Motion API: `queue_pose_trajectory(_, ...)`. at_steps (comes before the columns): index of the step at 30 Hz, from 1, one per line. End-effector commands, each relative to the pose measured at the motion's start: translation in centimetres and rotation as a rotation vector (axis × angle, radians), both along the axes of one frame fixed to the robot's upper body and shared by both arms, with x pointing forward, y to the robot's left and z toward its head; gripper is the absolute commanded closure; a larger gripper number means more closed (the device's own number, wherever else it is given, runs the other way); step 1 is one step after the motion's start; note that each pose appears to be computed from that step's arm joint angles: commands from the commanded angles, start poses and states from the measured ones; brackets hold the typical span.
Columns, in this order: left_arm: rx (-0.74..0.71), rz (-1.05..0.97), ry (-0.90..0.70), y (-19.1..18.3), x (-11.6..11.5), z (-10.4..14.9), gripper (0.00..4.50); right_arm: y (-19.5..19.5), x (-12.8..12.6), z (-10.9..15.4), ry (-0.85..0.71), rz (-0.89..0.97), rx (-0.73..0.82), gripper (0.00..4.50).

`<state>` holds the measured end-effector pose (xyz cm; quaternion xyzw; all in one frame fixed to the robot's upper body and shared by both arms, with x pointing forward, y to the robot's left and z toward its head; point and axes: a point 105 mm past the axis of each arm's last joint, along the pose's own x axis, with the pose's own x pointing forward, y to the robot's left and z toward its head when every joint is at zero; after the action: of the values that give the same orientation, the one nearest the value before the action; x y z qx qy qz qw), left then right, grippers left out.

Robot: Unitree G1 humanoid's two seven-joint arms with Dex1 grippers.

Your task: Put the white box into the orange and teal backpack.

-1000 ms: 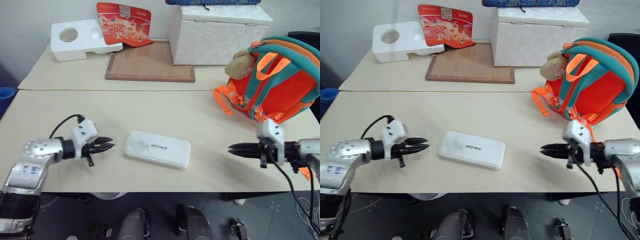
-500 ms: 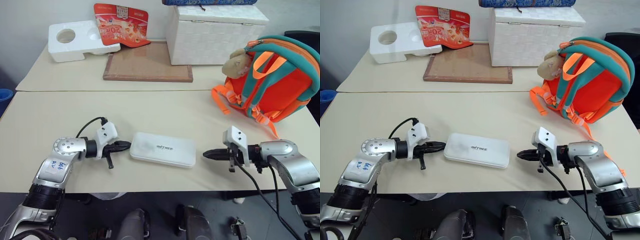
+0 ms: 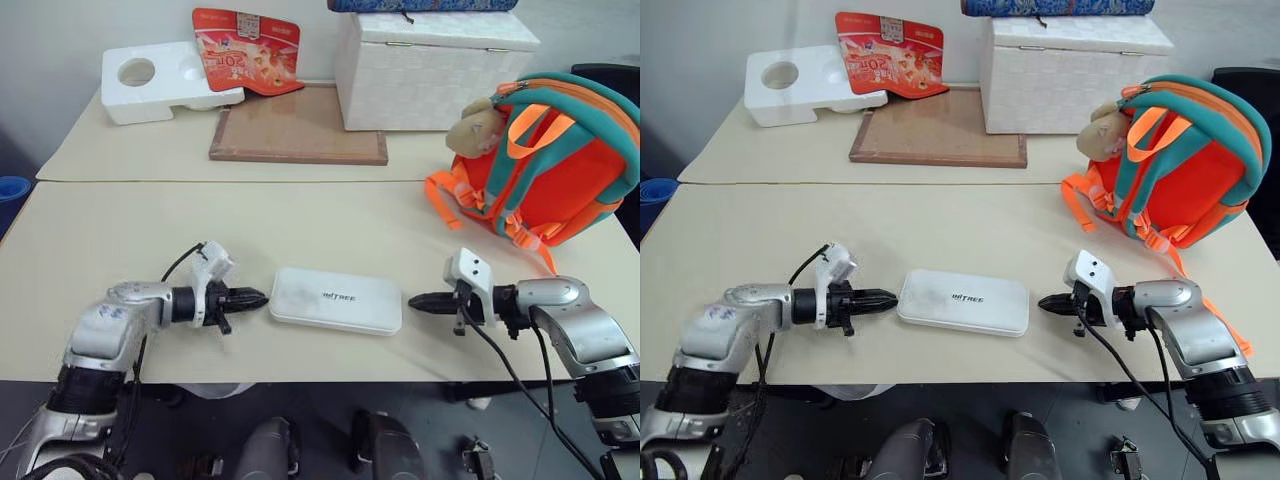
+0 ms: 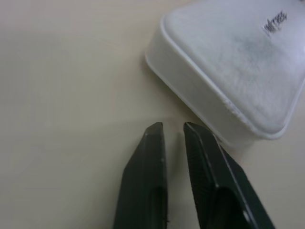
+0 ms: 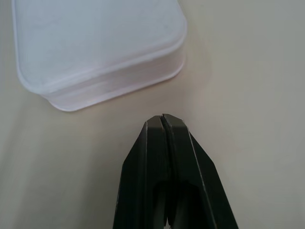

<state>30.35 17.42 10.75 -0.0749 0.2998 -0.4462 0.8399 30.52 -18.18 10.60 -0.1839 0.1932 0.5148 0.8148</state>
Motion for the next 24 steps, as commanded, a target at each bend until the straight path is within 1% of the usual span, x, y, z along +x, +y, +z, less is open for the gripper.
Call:
queue_pose_trajectory(1, -0.139, 0.04, 0.187, 0.6, -0.6, 1.0, 2.51, -0.4, 0.0, 0.5, -0.026, 0.01, -0.009, 4.5)
queue_pose_trajectory(4, -0.187, 0.06, 0.278, 0.9, -0.6, 1.4, 1.54, -0.3, -0.2, 0.2, -0.022, 0.024, -0.013, 4.5)
queue_pose_trajectory(5, -0.19, 0.07, 0.302, 1.0, -0.5, 1.3, 1.31, -0.2, -0.3, 0.0, -0.02, 0.028, -0.013, 4.5)
queue_pose_trajectory(8, -0.202, 0.056, 0.353, 0.4, -0.7, 0.9, 0.42, 0.2, -0.5, -0.4, -0.025, 0.038, -0.013, 4.5)
queue_pose_trajectory(12, -0.196, 0.004, 0.382, -1.2, -0.8, 0.3, 0.42, 1.2, -0.6, -1.1, -0.035, 0.058, -0.018, 4.5)
queue_pose_trajectory(19, -0.238, -0.051, 0.429, -4.8, 0.2, -0.3, 0.42, 2.6, -0.9, -1.8, -0.048, 0.072, -0.021, 4.5)
queue_pose_trajectory(22, -0.257, -0.073, 0.44, -5.5, 0.3, 0.1, 0.97, 2.7, -0.9, -1.7, -0.054, 0.068, -0.019, 4.5)
queue_pose_trajectory(24, -0.274, -0.079, 0.439, -5.6, 0.5, 0.5, 1.57, 2.7, -1.0, -1.7, -0.056, 0.065, -0.02, 4.5)
